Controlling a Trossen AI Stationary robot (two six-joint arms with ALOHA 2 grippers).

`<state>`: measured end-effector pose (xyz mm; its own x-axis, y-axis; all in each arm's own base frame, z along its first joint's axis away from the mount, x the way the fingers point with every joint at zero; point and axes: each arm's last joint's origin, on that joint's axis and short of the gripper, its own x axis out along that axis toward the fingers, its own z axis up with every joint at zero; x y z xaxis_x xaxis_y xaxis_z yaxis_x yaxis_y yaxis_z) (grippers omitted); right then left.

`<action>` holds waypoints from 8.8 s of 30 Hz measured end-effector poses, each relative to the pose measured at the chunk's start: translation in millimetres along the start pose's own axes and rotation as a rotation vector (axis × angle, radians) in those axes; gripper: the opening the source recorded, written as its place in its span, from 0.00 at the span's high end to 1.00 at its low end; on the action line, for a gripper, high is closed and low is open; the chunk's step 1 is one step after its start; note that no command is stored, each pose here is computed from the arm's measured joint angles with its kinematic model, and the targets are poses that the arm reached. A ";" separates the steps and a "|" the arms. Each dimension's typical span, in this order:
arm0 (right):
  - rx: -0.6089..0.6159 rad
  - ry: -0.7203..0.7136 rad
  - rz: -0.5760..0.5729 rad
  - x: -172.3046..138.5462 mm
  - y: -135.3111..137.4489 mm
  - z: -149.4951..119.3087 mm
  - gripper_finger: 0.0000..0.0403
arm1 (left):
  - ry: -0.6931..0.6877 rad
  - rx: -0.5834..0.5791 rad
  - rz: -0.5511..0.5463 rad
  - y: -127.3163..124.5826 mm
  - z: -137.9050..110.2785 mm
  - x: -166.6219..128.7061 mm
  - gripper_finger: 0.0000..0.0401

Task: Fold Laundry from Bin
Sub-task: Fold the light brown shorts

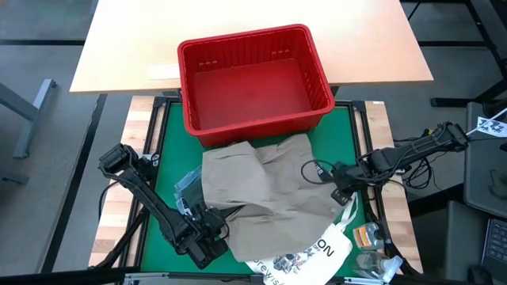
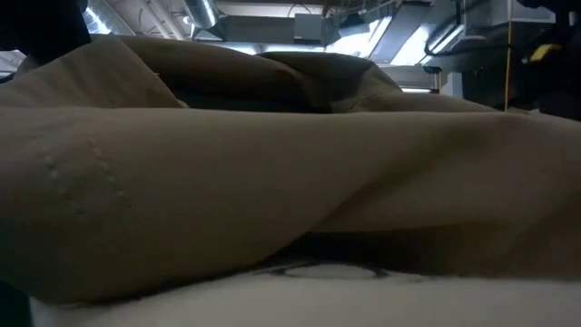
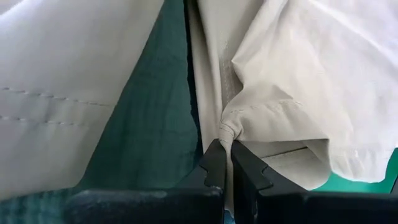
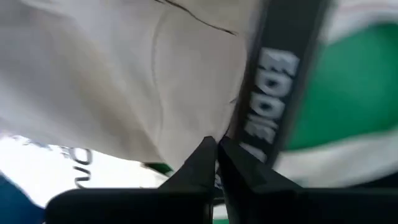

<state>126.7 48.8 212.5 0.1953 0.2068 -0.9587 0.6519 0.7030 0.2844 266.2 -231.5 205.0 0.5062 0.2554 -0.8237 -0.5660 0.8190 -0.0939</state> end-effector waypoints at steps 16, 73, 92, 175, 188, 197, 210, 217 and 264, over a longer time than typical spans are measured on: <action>0.087 0.107 -0.191 22.9 2.1 3.9 0.99 | 0.236 0.038 0.022 6.6 -8.0 -0.8 1.00; 0.041 0.210 -0.273 40.5 6.6 7.1 0.81 | 0.177 -0.119 -0.340 -55.5 -22.7 -33.7 0.76; 0.040 0.208 -0.269 40.6 6.9 7.2 0.67 | 0.112 -0.163 -0.271 -80.1 -78.8 31.8 0.76; -0.481 -0.219 0.114 -37.3 98.9 47.1 0.67 | 0.219 0.131 -0.146 25.3 212.6 74.7 0.78; -0.473 -0.201 0.075 -35.2 96.1 46.4 0.67 | 0.302 0.146 -0.246 19.0 206.3 71.5 0.66; -0.473 -0.253 0.099 -15.5 114.5 59.3 0.67 | 0.151 0.126 -0.132 24.8 218.0 75.9 0.61; -0.525 -0.305 0.131 26.3 141.5 79.3 0.67 | 0.162 0.079 -0.175 35.7 230.9 82.1 0.61; -0.523 -0.269 0.085 51.2 145.0 84.8 0.67 | 0.207 0.074 -0.251 34.7 230.8 75.3 0.61; -0.659 -0.078 -0.002 8.9 130.8 24.8 0.67 | 0.314 -0.042 -0.359 -45.0 140.9 6.6 1.00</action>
<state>231.8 125.7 241.3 0.2633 0.1727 -0.9491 0.0729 0.9775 0.1981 386.7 -194.2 282.6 0.4569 -0.2129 -0.8637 -0.4201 0.8042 -0.4205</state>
